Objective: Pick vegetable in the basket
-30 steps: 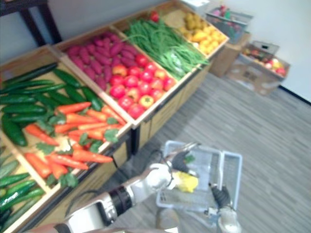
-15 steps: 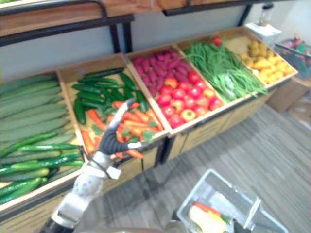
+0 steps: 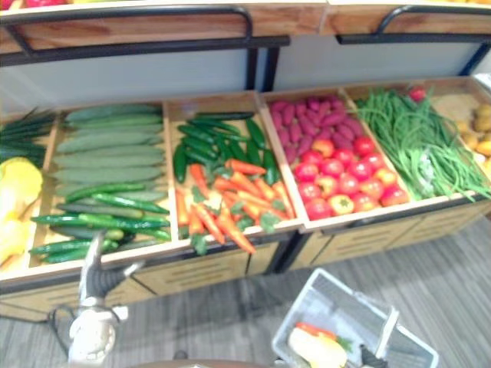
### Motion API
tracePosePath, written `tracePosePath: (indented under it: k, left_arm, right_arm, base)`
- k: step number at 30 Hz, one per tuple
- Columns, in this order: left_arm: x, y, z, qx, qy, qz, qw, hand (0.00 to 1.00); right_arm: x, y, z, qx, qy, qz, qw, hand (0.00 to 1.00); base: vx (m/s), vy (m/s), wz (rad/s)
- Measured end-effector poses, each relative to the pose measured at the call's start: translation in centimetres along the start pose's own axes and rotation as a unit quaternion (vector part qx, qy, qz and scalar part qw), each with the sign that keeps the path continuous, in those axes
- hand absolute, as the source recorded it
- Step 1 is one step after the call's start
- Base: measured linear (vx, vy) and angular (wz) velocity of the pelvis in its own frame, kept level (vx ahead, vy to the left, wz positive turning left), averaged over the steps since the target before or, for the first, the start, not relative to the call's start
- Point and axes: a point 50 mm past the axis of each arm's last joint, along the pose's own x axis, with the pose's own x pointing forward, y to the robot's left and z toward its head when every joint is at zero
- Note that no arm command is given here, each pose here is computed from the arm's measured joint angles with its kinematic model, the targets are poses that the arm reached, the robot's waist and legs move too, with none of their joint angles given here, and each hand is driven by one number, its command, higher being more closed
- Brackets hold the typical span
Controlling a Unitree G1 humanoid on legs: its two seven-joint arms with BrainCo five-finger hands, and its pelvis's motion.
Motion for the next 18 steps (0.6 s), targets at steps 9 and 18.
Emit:
tracePosePath:
  k: [9, 18]
  left_arm:
    - [-7.2, -1.1, -12.2, 0.040, 0.351, -0.062, 0.934, 0.00]
    - [-10.1, -3.1, -13.9, -0.101, 0.482, -0.092, 0.865, 0.00]
  right_arm:
    - [-0.5, 1.0, -0.8, 0.026, 0.013, 0.004, 1.000, 1.00]
    - [-0.3, 1.3, -0.5, 0.032, 0.021, 0.006, 0.999, 1.00]
  base:
    - [0.01, -0.006, 0.02]
    - [0.00, 0.005, -0.45]
